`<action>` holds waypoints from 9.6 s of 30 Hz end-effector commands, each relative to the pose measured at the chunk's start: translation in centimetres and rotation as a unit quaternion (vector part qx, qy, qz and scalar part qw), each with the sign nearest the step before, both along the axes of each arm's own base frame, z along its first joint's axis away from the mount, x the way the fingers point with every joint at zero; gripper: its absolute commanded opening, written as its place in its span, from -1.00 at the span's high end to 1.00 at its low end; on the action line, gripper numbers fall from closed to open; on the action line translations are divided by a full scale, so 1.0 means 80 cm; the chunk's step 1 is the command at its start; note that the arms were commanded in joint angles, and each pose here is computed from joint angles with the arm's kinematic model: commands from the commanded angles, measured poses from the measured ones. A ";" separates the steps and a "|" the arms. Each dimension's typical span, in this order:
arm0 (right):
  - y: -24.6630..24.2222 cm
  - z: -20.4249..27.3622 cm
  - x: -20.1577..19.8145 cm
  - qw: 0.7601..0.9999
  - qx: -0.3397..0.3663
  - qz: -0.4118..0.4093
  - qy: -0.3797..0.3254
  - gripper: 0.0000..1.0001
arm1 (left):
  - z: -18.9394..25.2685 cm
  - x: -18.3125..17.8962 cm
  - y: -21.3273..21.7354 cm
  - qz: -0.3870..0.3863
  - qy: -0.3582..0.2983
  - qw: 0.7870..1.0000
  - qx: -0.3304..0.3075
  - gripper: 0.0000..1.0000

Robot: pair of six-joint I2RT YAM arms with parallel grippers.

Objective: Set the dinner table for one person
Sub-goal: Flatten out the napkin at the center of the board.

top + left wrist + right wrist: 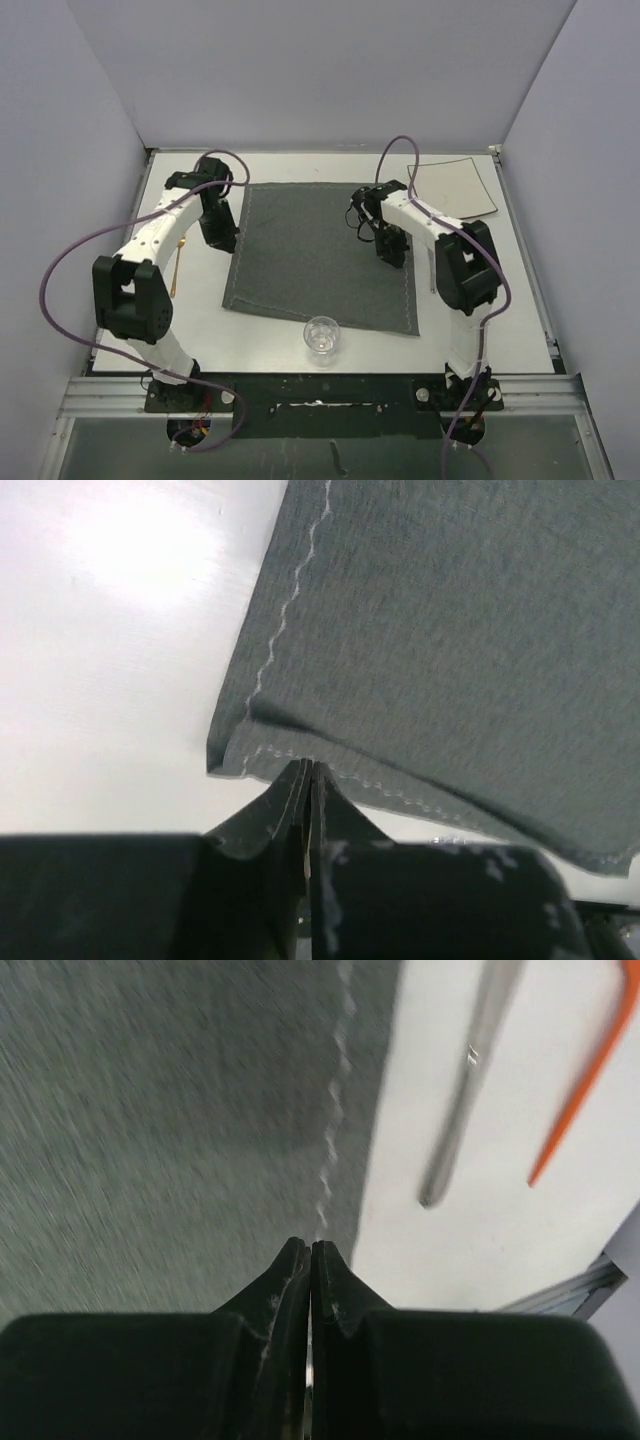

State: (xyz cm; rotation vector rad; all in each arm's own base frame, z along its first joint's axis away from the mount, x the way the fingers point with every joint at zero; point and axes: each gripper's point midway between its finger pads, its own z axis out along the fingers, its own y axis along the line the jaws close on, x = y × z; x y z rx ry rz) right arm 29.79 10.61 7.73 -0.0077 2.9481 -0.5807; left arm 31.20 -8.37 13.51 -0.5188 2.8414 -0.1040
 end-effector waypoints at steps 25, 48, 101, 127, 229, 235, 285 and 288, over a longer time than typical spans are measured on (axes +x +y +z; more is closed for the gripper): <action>-0.006 -0.068 0.142 0.999 0.041 0.011 0.015 1.00 | -0.135 0.129 -0.063 -0.042 0.092 0.995 -0.001 1.00; -0.008 -0.112 0.210 0.994 0.106 0.004 0.000 1.00 | -0.208 0.187 -0.056 -0.025 0.114 0.993 0.003 1.00; 0.161 0.078 0.248 0.911 0.327 0.179 -0.176 1.00 | 0.052 0.261 -0.045 -0.075 -0.166 0.977 -0.115 1.00; 0.296 -0.039 0.094 0.883 0.374 0.283 0.025 1.00 | -0.042 0.056 -0.162 -0.166 -0.025 0.985 -0.033 1.00; 0.273 -0.096 0.082 0.912 0.363 0.157 0.110 1.00 | -0.080 -0.055 -0.122 -0.158 0.024 0.983 0.096 1.00; 0.273 -0.096 0.082 0.911 0.364 0.158 0.110 1.00 | -0.112 -0.031 -0.098 -0.141 0.044 0.984 0.096 1.00; 0.271 -0.113 0.084 0.912 0.373 0.110 0.129 1.00 | -0.116 -0.064 -0.042 -0.093 0.084 0.987 0.098 1.00; 0.271 -0.113 0.085 0.912 0.374 0.108 0.129 1.00 | -0.097 -0.069 -0.040 -0.091 0.069 0.988 0.102 1.00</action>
